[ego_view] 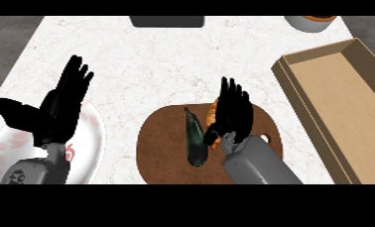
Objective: Pick the croissant from the cutting board and place it in the cardboard box
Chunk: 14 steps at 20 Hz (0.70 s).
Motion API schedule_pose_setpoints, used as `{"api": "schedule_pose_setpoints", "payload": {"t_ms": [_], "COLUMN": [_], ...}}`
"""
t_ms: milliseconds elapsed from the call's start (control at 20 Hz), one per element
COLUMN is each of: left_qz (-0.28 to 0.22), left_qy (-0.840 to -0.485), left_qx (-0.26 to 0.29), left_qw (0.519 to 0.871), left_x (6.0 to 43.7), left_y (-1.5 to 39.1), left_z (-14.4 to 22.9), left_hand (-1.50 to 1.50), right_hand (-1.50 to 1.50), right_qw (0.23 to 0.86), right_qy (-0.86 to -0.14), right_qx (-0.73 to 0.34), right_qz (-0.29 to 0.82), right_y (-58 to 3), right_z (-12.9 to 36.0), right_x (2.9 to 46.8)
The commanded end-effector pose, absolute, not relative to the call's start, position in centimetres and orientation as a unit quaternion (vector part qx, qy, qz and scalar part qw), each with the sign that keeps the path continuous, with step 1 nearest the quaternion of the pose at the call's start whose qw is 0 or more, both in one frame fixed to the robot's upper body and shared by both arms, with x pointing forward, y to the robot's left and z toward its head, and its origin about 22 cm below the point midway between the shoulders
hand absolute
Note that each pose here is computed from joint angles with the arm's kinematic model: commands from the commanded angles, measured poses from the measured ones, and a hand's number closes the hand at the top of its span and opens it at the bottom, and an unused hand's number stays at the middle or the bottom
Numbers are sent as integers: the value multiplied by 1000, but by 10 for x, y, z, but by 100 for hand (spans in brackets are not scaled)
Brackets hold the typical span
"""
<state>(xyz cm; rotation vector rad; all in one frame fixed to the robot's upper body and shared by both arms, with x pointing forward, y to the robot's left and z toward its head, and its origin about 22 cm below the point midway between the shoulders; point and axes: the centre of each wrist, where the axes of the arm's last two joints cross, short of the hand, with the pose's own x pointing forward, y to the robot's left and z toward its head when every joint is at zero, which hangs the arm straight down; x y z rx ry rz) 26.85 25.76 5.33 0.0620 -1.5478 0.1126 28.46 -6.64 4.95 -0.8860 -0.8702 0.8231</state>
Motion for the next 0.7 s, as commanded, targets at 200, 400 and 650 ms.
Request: {"api": "schedule_pose_setpoints", "payload": {"t_ms": [200,400,650], "left_qz": [52,44,49], "left_qy": [-705,-698,-693], "left_qx": [26,37,30], "left_qw": [707,714,719], "left_x": [259,270,254], "left_y": [248,257,270], "left_z": [52,41,47], "left_hand": [0,0,0], "right_hand": [-150,-150,-150], "right_qw": [760,762,758], "right_qy": [-344,-343,-337], "right_qx": [-423,-428,-423], "right_qz": [353,345,365], "right_y": [-67,-57,-64], "right_z": [32,24,29], "right_x": [275,281,290]}}
